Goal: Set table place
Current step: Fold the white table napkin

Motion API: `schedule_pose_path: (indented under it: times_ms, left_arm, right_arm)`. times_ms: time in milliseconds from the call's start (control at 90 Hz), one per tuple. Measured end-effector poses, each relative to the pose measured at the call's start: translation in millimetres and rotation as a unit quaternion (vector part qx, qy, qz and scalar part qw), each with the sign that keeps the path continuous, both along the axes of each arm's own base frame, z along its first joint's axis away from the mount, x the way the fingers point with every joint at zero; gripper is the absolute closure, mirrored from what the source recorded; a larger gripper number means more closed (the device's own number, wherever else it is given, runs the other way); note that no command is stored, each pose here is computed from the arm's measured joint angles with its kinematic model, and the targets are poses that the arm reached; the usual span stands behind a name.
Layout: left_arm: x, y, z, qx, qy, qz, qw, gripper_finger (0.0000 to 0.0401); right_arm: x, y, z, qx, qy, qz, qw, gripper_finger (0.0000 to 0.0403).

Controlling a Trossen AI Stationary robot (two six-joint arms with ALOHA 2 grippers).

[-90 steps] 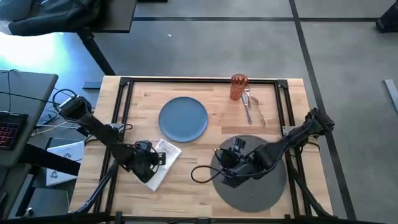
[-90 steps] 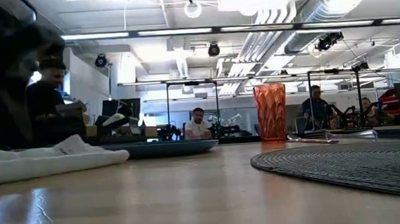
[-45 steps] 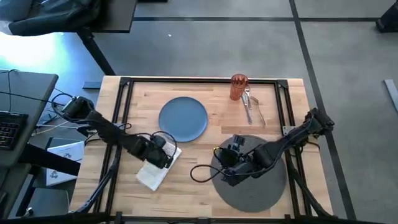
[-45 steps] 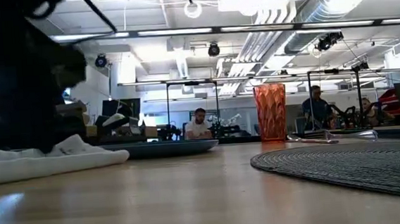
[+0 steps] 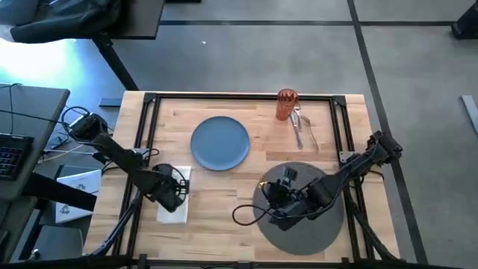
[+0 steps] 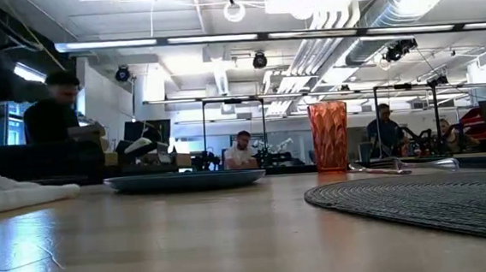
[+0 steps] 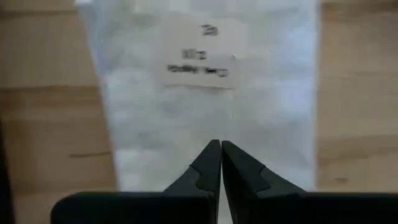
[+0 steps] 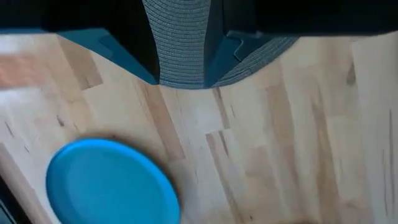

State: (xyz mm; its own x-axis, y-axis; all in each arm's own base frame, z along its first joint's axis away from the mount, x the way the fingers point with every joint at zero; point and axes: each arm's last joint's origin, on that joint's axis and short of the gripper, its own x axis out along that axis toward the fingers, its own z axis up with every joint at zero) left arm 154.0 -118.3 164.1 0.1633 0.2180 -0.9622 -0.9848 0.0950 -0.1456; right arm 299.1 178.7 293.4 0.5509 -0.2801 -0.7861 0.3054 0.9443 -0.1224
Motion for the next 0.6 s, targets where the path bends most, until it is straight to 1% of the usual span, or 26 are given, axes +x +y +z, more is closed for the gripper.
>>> schedule_pose_path:
  times_ms: [100, 178, 267, 356, 444, 533, 600]
  left_arm:
    - [1, -2, 2, -0.009, 0.007, -0.041, 0.999, 0.0401]
    - [0, -1, -6, -0.007, 0.025, -0.071, 0.997, 0.0401]
    - [2, -1, -16, -0.008, 0.023, -0.081, 0.996, 0.0401]
    - [6, 2, -27, -0.007, 0.004, -0.079, 0.997, 0.0401]
    - [12, 6, -31, 0.003, -0.019, -0.088, 0.996, 0.0401]
    - [15, 11, -28, 0.013, -0.008, -0.113, 0.993, 0.0401]
    - [17, 14, -20, 0.026, 0.010, -0.141, 0.990, 0.0401]
  right_arm:
    - [2, -3, 0, -0.002, 0.000, -0.003, 1.000, 0.0293]
    - [3, -5, 0, -0.005, 0.000, -0.005, 1.000, 0.0293]
    - [5, -9, 0, 0.001, 0.002, -0.012, 1.000, 0.0293]
    - [6, -10, 0, 0.020, 0.009, -0.012, 1.000, 0.0293]
    - [5, -11, 3, 0.045, 0.013, -0.006, 0.999, 0.0293]
    - [3, -10, 7, 0.076, 0.017, 0.002, 0.997, 0.0293]
    - [2, -10, 10, 0.099, 0.015, -0.004, 0.995, 0.0293]
